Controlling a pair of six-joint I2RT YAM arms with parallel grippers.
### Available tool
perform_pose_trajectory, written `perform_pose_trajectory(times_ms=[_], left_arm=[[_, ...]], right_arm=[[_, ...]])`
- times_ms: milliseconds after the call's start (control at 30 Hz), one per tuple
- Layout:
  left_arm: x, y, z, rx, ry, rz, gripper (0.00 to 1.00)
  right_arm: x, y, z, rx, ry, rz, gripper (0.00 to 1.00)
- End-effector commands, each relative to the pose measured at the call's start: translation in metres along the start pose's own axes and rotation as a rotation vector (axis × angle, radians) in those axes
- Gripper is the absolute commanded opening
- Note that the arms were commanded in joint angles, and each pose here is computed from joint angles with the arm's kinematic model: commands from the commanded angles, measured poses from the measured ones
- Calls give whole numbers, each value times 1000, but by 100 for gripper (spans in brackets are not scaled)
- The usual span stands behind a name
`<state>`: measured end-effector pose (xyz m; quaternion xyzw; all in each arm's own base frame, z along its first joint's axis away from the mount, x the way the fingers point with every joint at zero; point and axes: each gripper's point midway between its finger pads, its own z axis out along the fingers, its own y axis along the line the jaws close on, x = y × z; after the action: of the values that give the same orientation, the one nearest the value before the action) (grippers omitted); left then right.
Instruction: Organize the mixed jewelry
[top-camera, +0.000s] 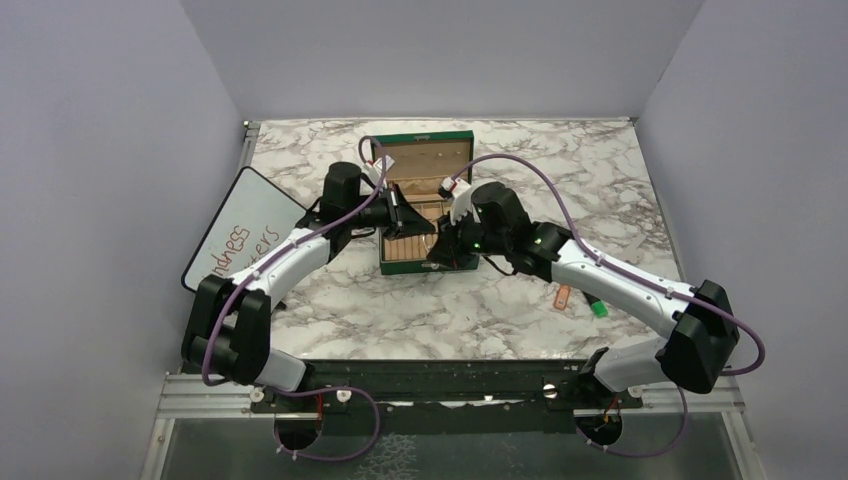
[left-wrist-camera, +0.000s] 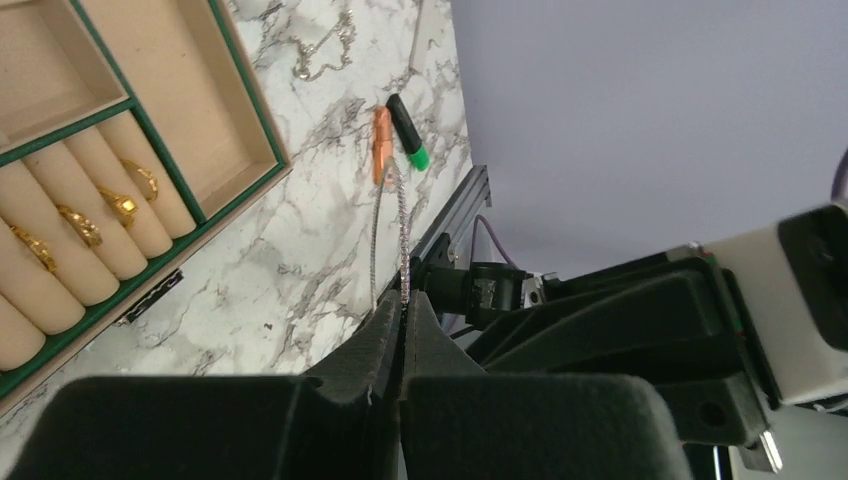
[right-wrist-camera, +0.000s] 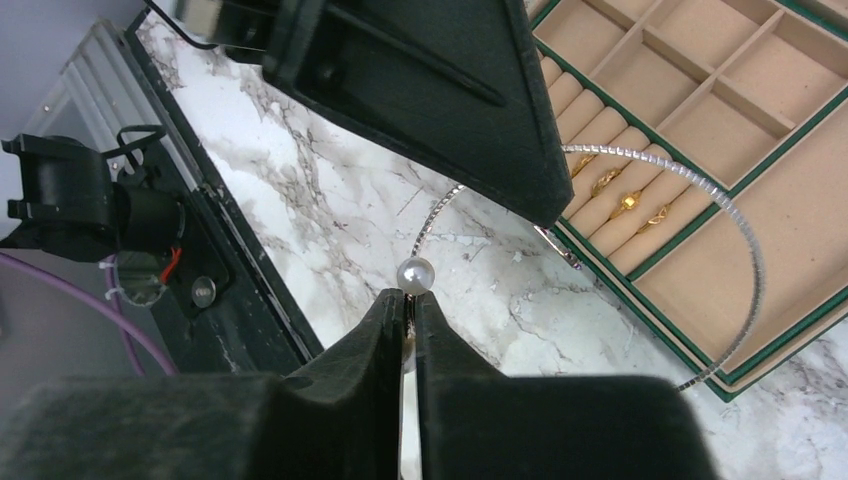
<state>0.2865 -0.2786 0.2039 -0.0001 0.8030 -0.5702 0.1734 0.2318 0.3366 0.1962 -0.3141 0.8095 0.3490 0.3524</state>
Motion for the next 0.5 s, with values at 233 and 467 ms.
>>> perform_pose_trajectory(times_ms=[233,467], left_arm=[[-11,-47,-19,116,-121,192,0],[-22,-63,-28,134,-208,288,0]], right_arm=[[-52,10,-23,27,-204,23,51],[-83,2,-84,129,-494,105,53]])
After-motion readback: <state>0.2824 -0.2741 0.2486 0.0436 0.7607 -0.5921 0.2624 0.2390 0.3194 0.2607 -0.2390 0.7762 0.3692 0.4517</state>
